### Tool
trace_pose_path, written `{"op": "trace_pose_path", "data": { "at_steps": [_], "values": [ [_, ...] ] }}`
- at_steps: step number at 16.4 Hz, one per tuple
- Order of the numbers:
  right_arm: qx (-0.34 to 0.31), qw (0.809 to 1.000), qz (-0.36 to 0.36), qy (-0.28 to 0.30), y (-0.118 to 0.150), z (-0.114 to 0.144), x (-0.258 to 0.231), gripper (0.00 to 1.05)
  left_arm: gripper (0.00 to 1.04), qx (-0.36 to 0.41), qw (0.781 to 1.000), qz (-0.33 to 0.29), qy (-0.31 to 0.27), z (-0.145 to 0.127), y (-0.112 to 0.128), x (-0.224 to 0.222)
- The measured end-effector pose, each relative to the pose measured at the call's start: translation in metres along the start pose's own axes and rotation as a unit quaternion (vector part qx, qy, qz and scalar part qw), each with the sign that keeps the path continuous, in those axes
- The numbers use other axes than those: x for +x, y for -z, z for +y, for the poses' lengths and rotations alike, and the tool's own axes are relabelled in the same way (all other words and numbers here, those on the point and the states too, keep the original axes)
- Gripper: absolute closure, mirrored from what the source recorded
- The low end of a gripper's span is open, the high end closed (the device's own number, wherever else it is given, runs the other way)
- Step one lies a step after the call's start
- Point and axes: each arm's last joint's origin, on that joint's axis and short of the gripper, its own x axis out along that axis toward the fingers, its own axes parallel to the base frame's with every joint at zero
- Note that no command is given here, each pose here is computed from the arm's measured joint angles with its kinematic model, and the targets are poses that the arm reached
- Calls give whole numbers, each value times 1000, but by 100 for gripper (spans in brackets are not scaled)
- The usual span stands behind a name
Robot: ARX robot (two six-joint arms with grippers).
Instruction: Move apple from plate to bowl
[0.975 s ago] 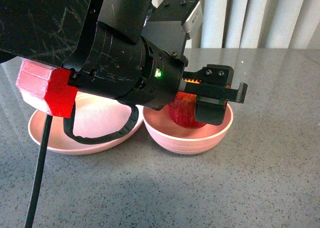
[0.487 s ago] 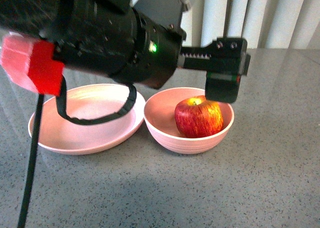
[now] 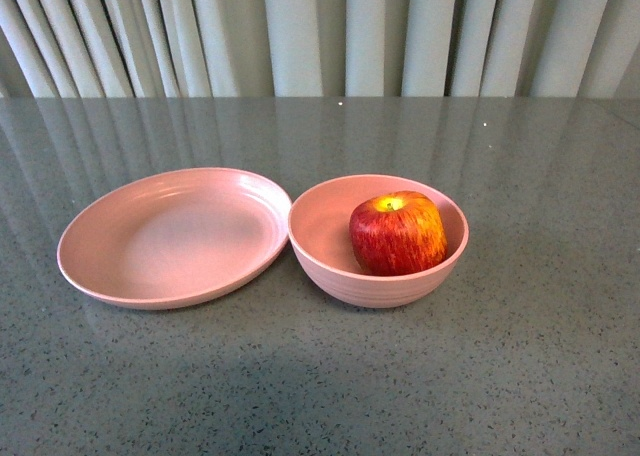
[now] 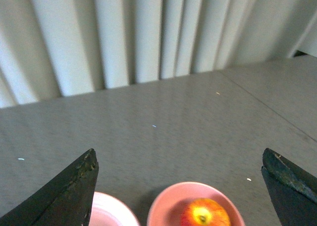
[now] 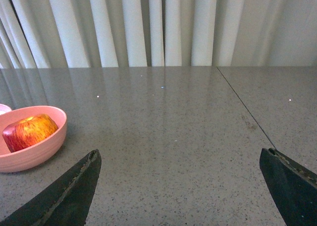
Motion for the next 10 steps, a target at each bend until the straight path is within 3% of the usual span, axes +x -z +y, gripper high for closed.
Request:
{"op": "trace_pose_path", "data": {
  "at_steps": [1, 2, 4, 6, 8, 9, 10],
  "values": [
    [0, 1000, 0, 0, 0, 0, 0, 7, 20, 4, 994, -47, -98, 10, 0, -20],
    [0, 1000, 0, 0, 0, 0, 0, 7, 31, 7, 985, -42, -169, 26, 11, -47],
    [0, 1000, 0, 0, 0, 0, 0, 7, 50, 4, 971, -56, -233, 53, 34, -87],
    [0, 1000, 0, 0, 0, 0, 0, 7, 72, 4, 973, -71, -221, 56, 53, -105],
    [0, 1000, 0, 0, 0, 0, 0, 7, 96, 5, 975, -44, -218, 62, 83, -115],
    [0, 1000, 0, 0, 0, 0, 0, 7, 104, 4, 974, -45, -220, 64, 90, -120],
    [0, 1000, 0, 0, 0, 0, 0, 7, 103, 5, 974, -53, -222, 65, 95, -127]
  ]
}}
